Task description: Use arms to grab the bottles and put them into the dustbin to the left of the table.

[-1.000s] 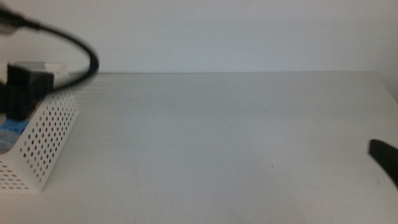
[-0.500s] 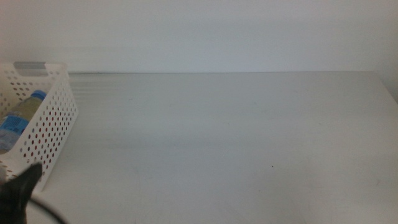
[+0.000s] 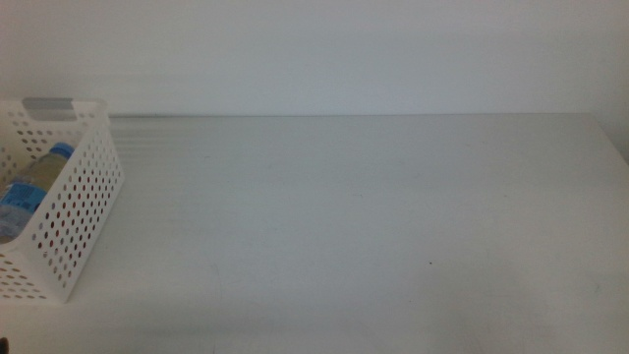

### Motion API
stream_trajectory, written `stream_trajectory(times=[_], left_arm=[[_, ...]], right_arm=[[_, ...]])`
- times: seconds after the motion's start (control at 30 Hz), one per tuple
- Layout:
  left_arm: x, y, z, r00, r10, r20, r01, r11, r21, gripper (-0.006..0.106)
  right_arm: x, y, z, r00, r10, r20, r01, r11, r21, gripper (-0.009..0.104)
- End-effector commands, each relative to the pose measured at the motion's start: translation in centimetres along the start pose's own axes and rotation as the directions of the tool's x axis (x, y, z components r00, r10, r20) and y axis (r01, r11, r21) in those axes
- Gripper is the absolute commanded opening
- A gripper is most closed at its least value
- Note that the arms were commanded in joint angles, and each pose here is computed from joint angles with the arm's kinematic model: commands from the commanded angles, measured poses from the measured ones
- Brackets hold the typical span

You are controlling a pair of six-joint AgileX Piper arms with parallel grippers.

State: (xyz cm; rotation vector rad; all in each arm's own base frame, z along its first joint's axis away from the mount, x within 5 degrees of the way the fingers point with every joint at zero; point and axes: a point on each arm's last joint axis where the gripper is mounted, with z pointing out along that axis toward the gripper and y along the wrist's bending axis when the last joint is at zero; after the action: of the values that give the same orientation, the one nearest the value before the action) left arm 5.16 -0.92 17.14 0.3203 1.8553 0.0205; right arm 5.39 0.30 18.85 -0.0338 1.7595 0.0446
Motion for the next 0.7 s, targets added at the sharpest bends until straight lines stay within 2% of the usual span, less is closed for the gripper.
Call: stream_trajectory(times=[0.0,0.5,0.67], left_arm=[[-0.46,0.16,-0.02,0.995,-0.019,0.095,0.022,0.999,-0.027,0.082],[-0.51,0.81,-0.07,0.993,-0.062,0.098,0.076,0.987,-0.139,0.082],[-0.51,0.86,-0.08,0.993,-0.063,0.098,0.077,0.986,-0.147,0.082]], right_arm=[[-1.71,-0.03,-0.56,0.991,-0.017,0.135,0.016,1.000,0.009,0.076],[-1.62,-0.05,-0.53,0.991,-0.025,0.131,0.024,1.000,0.012,0.076],[-1.62,-0.05,-0.53,0.991,-0.025,0.131,0.024,1.000,0.012,0.076]])
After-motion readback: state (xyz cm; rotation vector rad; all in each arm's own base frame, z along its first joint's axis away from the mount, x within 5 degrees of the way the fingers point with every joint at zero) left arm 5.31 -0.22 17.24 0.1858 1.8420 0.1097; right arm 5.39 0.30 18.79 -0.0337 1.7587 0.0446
